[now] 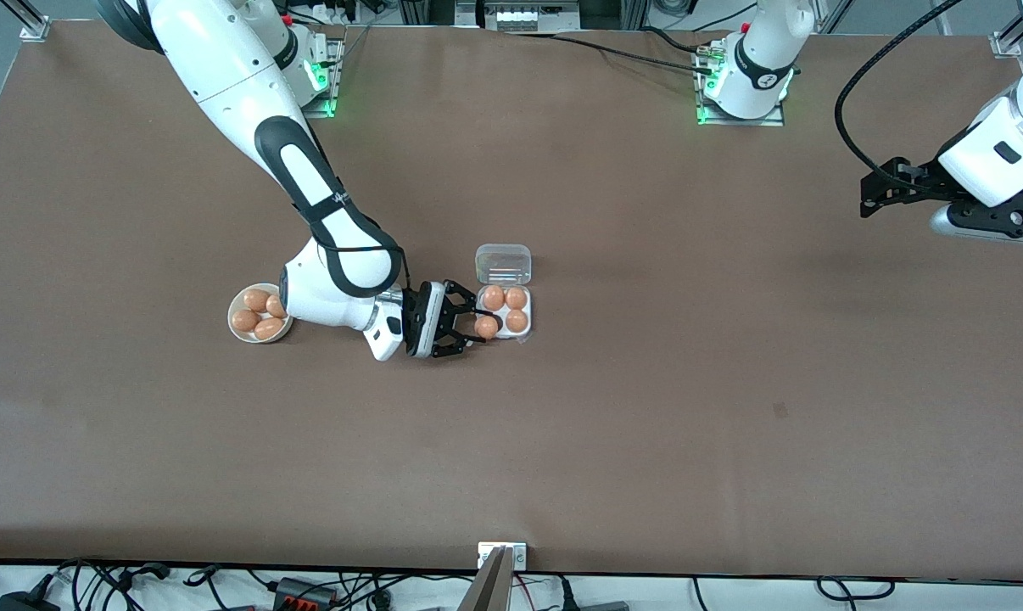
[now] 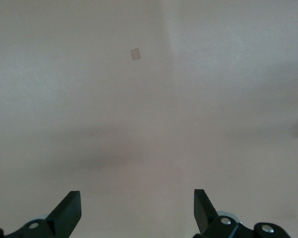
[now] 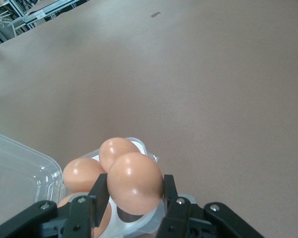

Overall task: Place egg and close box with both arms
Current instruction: 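Lower the egg into the empty carton slot with the right gripper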

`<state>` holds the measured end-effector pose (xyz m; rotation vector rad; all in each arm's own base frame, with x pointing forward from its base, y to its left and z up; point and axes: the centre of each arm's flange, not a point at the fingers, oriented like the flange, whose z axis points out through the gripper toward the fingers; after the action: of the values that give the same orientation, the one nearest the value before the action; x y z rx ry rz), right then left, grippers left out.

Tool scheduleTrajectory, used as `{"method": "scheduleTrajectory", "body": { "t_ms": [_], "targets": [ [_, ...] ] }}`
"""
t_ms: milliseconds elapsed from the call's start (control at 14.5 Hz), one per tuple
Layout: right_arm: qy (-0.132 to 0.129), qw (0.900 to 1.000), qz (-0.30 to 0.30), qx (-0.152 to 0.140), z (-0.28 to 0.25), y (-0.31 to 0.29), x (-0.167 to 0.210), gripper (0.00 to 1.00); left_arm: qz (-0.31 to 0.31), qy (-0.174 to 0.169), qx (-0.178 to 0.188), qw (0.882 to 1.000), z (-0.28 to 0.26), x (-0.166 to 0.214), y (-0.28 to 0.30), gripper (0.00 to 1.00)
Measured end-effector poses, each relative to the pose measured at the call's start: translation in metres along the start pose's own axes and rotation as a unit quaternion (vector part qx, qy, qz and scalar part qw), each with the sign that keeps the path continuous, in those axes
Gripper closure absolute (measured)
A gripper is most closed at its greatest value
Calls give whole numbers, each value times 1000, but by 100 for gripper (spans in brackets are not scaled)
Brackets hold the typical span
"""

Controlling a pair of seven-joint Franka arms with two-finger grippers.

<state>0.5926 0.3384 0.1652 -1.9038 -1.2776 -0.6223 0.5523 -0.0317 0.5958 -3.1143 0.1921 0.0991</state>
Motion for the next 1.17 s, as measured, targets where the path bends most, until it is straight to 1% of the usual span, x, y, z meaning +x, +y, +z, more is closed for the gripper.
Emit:
{"method": "scheduleTrajectory", "body": {
  "t_ms": [967,1105,1175],
  "targets": [
    [-6,1000,1,6,11,-5,-6,51,0,0,0,1000,0,0,0,0],
    [-5,1000,1,6,11,-6,-5,36,0,0,0,1000,0,0,0,0],
    [-4,1000,2,5,11,-6,-3,25,0,0,0,1000,0,0,0,0]
  ]
}}
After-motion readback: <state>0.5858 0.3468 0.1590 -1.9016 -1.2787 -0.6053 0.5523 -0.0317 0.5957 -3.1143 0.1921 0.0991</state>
